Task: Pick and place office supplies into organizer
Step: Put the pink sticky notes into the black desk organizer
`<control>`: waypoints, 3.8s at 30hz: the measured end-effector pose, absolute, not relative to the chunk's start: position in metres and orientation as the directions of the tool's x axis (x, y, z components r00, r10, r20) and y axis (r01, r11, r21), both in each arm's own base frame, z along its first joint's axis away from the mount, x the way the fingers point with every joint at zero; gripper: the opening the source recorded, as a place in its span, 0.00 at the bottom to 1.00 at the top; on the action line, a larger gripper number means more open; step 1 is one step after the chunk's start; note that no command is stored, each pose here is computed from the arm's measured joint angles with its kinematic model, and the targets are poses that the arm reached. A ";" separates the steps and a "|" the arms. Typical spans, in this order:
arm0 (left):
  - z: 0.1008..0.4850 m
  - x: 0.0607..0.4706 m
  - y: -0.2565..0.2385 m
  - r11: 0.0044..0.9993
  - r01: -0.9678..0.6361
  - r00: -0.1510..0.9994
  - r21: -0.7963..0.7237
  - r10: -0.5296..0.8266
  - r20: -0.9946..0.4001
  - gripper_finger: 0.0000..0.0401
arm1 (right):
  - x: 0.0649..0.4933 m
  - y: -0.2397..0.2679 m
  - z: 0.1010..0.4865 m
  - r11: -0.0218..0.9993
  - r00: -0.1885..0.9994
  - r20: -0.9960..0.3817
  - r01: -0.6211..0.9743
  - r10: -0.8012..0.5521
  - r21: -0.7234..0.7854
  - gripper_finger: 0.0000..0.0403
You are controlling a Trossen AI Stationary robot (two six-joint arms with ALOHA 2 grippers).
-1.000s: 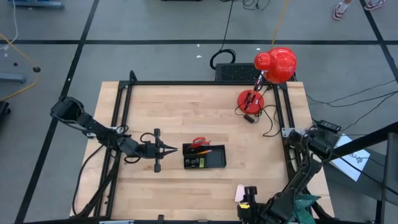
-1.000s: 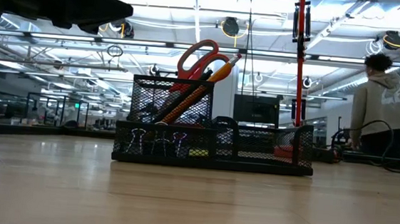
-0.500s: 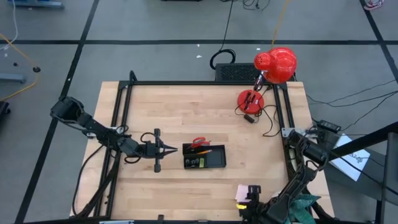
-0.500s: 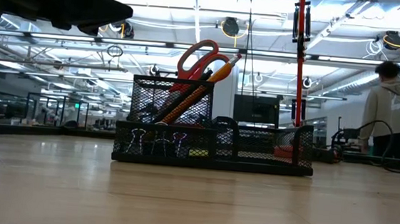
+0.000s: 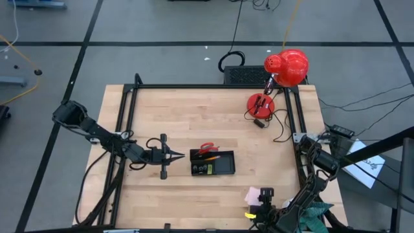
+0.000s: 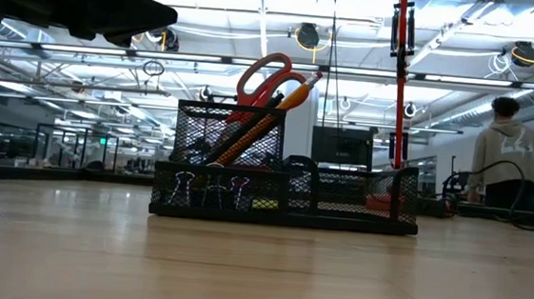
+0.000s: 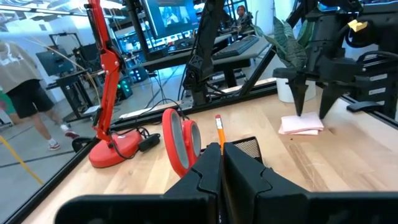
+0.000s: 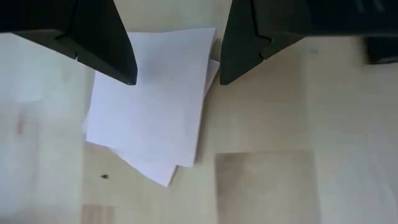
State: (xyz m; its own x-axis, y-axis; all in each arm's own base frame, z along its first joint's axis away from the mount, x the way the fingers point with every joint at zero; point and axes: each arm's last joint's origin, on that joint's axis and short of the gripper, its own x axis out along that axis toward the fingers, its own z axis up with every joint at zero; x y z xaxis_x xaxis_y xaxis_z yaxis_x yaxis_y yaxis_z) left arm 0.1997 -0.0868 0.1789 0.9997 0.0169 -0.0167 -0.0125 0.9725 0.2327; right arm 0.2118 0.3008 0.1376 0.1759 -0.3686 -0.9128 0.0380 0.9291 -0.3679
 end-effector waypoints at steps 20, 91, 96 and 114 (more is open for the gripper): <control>0.179 0.200 -0.087 0.972 -0.014 1.000 0.233 0.018 -0.015 0.06 | 0.214 0.298 0.114 0.893 0.150 -0.880 0.079 -0.450 -0.443 0.23; 0.174 0.202 -0.082 0.972 -0.017 0.997 0.233 0.033 -0.064 0.06 | 0.209 0.271 0.118 0.826 0.034 -0.826 0.074 -0.563 -0.559 0.62; 0.174 0.202 -0.082 0.974 -0.011 0.998 0.225 0.026 -0.064 0.06 | 0.204 0.265 0.109 0.812 0.013 -0.815 0.100 -0.579 -0.575 0.53; 0.174 0.202 -0.082 0.976 -0.009 0.998 0.216 0.023 -0.062 0.06 | 0.204 0.260 0.107 0.794 -0.043 -0.807 0.150 -0.589 -0.589 0.01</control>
State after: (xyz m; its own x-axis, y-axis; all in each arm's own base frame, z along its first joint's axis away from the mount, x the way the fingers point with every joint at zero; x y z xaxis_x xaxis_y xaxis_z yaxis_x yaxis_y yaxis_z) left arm 0.2017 -0.0820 0.1741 0.9978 0.0227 -0.0624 -0.0087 0.9763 0.2161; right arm 0.2044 0.2600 0.1073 -0.0427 -0.5895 -0.8067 0.1499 0.7945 -0.5885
